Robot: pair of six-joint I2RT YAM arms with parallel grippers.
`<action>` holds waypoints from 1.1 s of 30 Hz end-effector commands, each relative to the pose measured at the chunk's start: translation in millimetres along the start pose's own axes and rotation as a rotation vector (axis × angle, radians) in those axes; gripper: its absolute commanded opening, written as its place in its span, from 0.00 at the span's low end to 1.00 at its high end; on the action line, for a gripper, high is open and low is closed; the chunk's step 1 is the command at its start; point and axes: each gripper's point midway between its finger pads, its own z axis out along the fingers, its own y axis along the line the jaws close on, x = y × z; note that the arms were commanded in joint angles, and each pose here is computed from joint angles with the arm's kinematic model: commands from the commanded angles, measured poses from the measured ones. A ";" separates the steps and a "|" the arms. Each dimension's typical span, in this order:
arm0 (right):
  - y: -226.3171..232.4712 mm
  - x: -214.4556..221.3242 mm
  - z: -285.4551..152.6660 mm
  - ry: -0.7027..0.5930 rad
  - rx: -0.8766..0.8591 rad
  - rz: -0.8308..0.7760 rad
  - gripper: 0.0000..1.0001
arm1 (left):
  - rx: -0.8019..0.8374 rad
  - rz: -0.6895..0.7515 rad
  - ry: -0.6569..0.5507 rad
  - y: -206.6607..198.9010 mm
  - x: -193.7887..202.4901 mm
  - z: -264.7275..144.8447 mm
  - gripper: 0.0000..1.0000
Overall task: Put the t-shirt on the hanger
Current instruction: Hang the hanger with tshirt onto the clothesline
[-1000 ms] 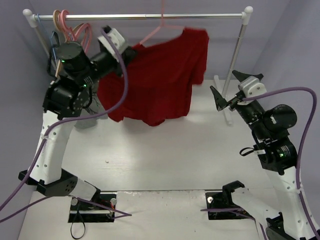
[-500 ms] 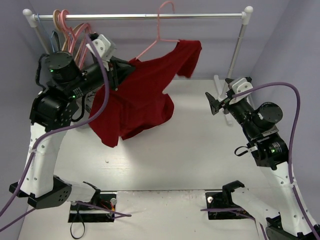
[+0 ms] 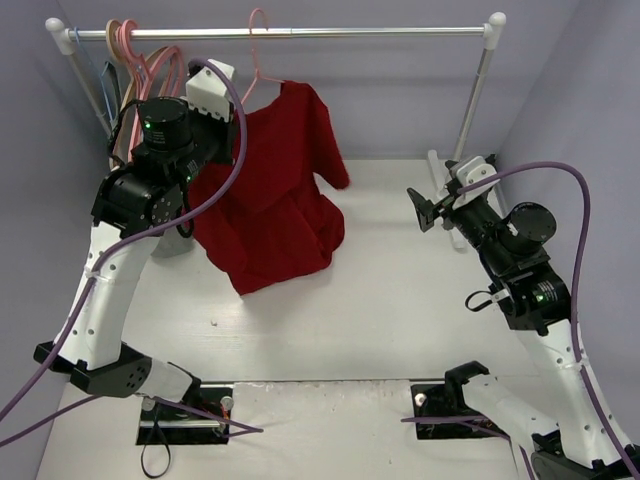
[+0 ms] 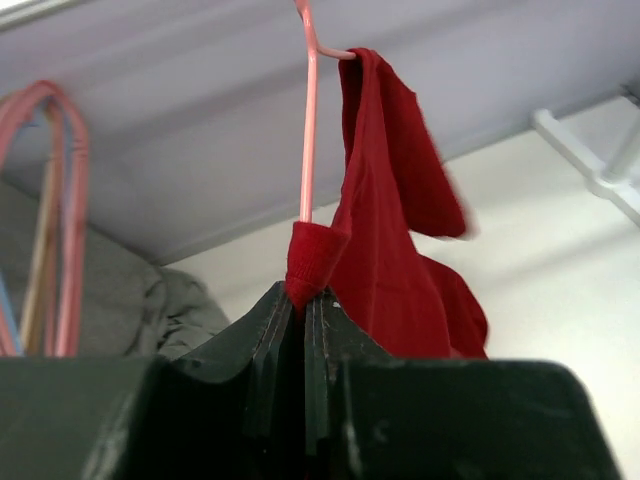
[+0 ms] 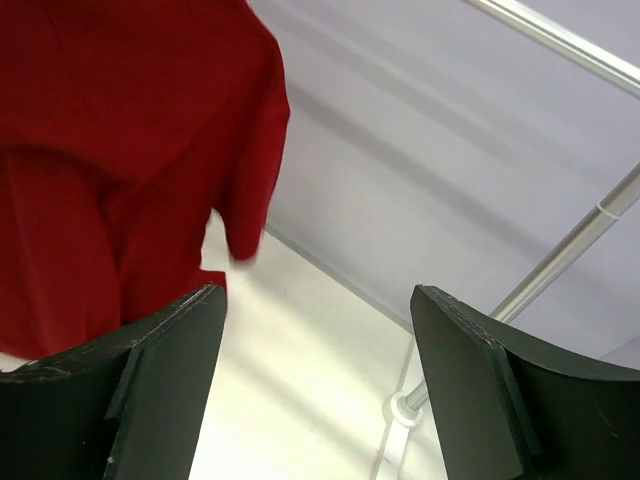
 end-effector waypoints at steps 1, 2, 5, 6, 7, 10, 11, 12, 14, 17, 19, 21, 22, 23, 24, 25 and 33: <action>-7.3 -15.0 4.6 -0.064 0.028 0.001 0.76 | -0.197 -0.031 -0.275 42.4 -79.3 -26.0 0.00; -7.2 -15.0 4.6 -0.064 0.028 0.003 0.76 | -0.208 -0.010 -0.266 44.6 -80.6 -22.6 0.00; -7.8 -14.3 4.1 -0.064 0.033 0.001 0.76 | -0.216 0.022 -0.238 44.5 -78.6 -2.8 0.00; -7.8 -12.9 3.8 -0.060 0.035 0.000 0.76 | -0.221 0.029 -0.226 44.8 -75.2 5.0 0.00; -8.1 -11.4 3.5 -0.056 0.038 -0.001 0.76 | -0.229 0.033 -0.224 45.9 -74.7 8.0 0.00; -8.8 -9.7 1.9 -0.050 0.044 -0.004 0.76 | -0.268 0.040 -0.201 53.7 -67.1 21.4 0.00; -8.7 -8.7 1.4 -0.047 0.045 -0.005 0.76 | -0.280 0.045 -0.182 56.1 -60.7 29.8 0.00; -8.8 -7.6 1.0 -0.043 0.046 -0.005 0.76 | -0.290 0.047 -0.175 59.6 -58.1 33.5 0.00; -7.3 -3.0 0.6 -0.028 0.043 0.003 0.76 | -0.290 0.045 -0.156 60.5 -50.3 44.9 0.00; -3.5 2.1 -1.4 -0.018 0.035 0.020 0.76 | -0.287 0.039 -0.116 61.3 -32.3 59.3 0.00; -0.7 9.4 -1.8 -0.002 0.029 0.030 0.76 | -0.295 0.012 -0.094 67.2 -21.1 65.2 0.00; 2.9 16.5 -3.2 0.021 0.020 0.036 0.76 | -0.281 -0.008 -0.060 68.5 -5.6 71.8 0.00; 4.1 19.3 -3.2 0.029 0.017 0.041 0.76 | -0.285 -0.030 -0.050 72.8 -0.4 72.3 0.01; 5.5 22.2 -3.9 0.037 0.016 0.053 0.76 | -0.279 -0.038 -0.041 72.6 3.1 72.1 0.07; 5.7 23.6 -3.5 0.040 0.018 0.062 0.76 | -0.270 -0.041 -0.022 71.8 8.8 70.6 0.11; 7.2 28.0 -3.9 0.058 0.015 0.073 0.76 | -0.266 -0.049 -0.010 70.4 13.0 69.4 0.19; 7.7 57.1 19.3 0.209 0.074 0.324 0.94 | -0.251 -0.041 0.112 66.6 34.3 2.3 0.66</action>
